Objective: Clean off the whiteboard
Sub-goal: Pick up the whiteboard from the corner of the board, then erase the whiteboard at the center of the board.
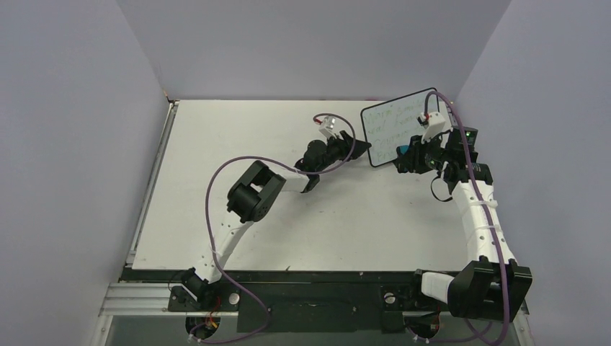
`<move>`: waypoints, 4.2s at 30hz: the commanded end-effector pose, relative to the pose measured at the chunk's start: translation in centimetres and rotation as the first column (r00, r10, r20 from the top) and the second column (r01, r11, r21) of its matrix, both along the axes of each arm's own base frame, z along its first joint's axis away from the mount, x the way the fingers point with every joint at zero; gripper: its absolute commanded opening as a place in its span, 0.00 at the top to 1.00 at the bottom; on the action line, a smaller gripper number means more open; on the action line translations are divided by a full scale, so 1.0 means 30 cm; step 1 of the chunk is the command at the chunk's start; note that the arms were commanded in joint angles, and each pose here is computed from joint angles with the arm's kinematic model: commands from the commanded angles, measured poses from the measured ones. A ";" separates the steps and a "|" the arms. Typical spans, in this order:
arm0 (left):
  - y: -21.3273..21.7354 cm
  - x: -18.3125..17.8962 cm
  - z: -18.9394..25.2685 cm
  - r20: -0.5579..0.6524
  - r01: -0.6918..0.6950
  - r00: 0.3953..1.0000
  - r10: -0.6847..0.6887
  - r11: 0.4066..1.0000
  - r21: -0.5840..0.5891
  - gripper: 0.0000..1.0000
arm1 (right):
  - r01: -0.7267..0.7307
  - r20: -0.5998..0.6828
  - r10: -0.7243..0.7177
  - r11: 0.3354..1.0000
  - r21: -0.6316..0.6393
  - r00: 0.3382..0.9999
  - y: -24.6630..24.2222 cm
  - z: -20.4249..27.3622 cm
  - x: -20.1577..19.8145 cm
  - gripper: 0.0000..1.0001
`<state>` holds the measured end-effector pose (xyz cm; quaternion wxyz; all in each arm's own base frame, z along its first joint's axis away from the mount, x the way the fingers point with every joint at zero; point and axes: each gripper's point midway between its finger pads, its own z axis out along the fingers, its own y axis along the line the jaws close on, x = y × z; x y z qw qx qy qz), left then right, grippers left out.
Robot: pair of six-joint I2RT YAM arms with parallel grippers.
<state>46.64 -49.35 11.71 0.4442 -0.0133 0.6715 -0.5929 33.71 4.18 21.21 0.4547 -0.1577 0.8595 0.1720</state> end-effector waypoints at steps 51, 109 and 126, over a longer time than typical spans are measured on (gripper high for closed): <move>-0.028 0.002 0.686 0.493 0.017 0.869 0.034 0.995 -0.099 1.00 | -0.134 0.110 0.124 0.987 0.085 0.986 0.044 0.095 -0.044 1.00; 0.517 -0.889 0.141 0.008 0.197 0.980 -0.198 0.977 0.078 1.00 | -0.560 0.040 0.584 0.794 -0.237 0.811 0.843 -0.001 -0.214 1.00; 0.491 -0.887 0.147 -0.013 0.232 0.973 -0.232 0.973 -0.010 1.00 | -0.537 -0.048 0.562 0.757 -0.371 0.826 0.789 -0.131 -0.202 1.00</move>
